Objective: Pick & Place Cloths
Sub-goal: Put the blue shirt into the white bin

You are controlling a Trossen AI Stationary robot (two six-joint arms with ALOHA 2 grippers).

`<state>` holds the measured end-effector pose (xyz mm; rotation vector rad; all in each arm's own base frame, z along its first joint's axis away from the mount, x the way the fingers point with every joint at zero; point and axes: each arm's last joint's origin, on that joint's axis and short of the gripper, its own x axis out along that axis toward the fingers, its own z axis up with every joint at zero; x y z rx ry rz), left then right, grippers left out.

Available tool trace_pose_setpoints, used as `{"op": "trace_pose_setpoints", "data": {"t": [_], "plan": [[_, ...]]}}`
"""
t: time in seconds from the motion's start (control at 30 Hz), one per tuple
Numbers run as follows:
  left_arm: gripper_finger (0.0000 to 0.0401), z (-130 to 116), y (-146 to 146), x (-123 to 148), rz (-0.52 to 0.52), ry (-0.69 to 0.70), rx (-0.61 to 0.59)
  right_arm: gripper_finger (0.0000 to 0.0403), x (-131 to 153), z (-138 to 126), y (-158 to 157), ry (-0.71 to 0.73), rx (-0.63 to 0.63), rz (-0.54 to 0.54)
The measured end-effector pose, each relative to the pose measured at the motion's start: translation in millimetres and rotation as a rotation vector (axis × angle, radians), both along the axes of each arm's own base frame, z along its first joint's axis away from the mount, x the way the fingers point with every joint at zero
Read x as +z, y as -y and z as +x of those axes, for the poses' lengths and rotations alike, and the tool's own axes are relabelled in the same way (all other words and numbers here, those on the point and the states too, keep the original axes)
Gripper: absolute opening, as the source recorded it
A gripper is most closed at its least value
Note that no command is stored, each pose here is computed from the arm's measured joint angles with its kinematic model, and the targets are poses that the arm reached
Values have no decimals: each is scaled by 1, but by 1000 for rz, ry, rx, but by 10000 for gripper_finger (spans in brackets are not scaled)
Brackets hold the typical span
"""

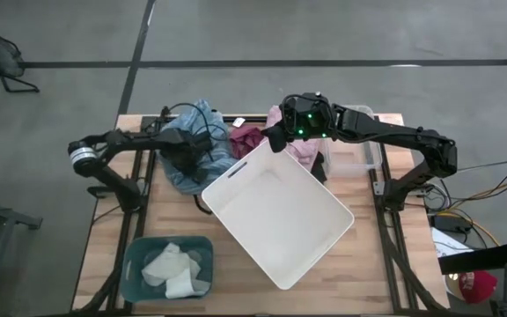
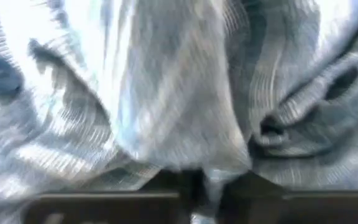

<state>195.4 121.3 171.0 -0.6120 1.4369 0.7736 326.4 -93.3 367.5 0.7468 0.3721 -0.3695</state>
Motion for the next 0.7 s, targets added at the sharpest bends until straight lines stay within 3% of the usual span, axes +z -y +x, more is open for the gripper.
{"op": "trace_pose_setpoints", "data": {"t": [0.17, 0.37, 0.7], "plan": [[13, -13, 8, 32, 36, 79, -2, 8, 0, 0, 0, 0, 0, 0], [8, -41, 23, 94, 147, 187, 57, 8, 0, 0, 0, 0, 1, -3], [6, -81, 47, 215, 405, 674, 197, 8, 2, 1, 1, 12, 4, -41]]}}
